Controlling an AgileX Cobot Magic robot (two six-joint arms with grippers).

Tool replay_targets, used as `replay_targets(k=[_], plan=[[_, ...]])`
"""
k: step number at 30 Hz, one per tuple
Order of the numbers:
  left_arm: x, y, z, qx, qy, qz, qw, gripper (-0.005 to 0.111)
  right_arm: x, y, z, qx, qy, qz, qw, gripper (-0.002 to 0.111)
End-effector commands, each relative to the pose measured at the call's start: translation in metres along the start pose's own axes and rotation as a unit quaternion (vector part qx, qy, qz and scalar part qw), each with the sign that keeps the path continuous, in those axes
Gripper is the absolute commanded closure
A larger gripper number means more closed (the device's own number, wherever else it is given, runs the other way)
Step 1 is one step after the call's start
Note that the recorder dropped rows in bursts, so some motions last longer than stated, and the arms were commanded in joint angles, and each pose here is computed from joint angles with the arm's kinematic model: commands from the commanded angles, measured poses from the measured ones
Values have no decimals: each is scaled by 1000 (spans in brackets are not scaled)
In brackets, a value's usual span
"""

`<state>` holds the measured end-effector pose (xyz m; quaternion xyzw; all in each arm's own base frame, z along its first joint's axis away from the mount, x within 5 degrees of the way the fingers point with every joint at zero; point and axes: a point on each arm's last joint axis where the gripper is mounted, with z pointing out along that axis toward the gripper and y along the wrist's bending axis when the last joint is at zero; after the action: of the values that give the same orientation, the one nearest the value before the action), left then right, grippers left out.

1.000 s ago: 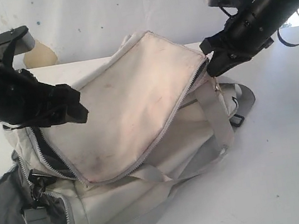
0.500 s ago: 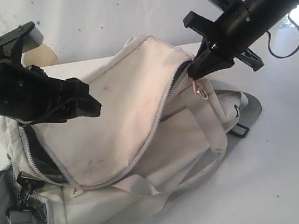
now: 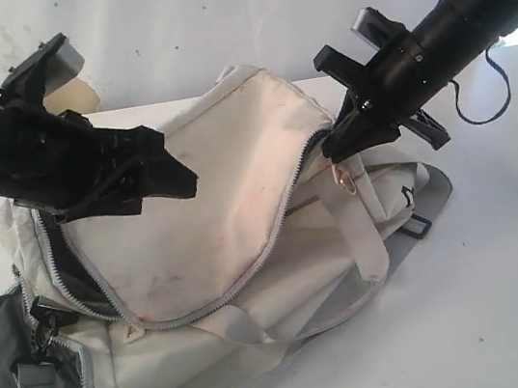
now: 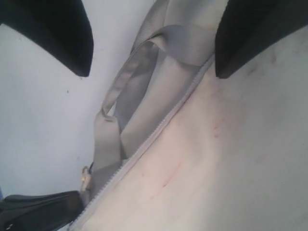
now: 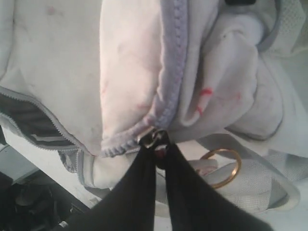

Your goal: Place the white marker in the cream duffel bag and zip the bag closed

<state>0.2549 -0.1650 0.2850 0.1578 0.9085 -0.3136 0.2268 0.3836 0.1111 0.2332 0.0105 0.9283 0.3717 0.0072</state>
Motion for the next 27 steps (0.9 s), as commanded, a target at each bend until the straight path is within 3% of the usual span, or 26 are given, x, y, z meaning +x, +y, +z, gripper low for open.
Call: replay_targets(k=[1, 5, 7, 10, 17, 27], plan=[[-8, -9, 0, 40, -39, -1, 998, 29, 3, 1, -1, 2, 10, -4, 1000, 83], [-8, -17, 5, 45, -49, 8, 998, 29, 3, 2, -1, 3, 10, 0, 1000, 63], [-5, -21, 13, 47, -43, 14, 998, 29, 3, 1, -1, 6, 10, -1, 1000, 58], [-1, -27, 27, 50, -30, 20, 998, 29, 4, 2, -4, 18, 8, -9, 1000, 59], [8, -41, 63, 55, -26, 17, 998, 29, 15, -1, -30, 134, -5, -77, 988, 62], [11, -68, 88, 104, -80, -15, 991, 29, 2, -6, -46, 165, -90, -92, 978, 62]])
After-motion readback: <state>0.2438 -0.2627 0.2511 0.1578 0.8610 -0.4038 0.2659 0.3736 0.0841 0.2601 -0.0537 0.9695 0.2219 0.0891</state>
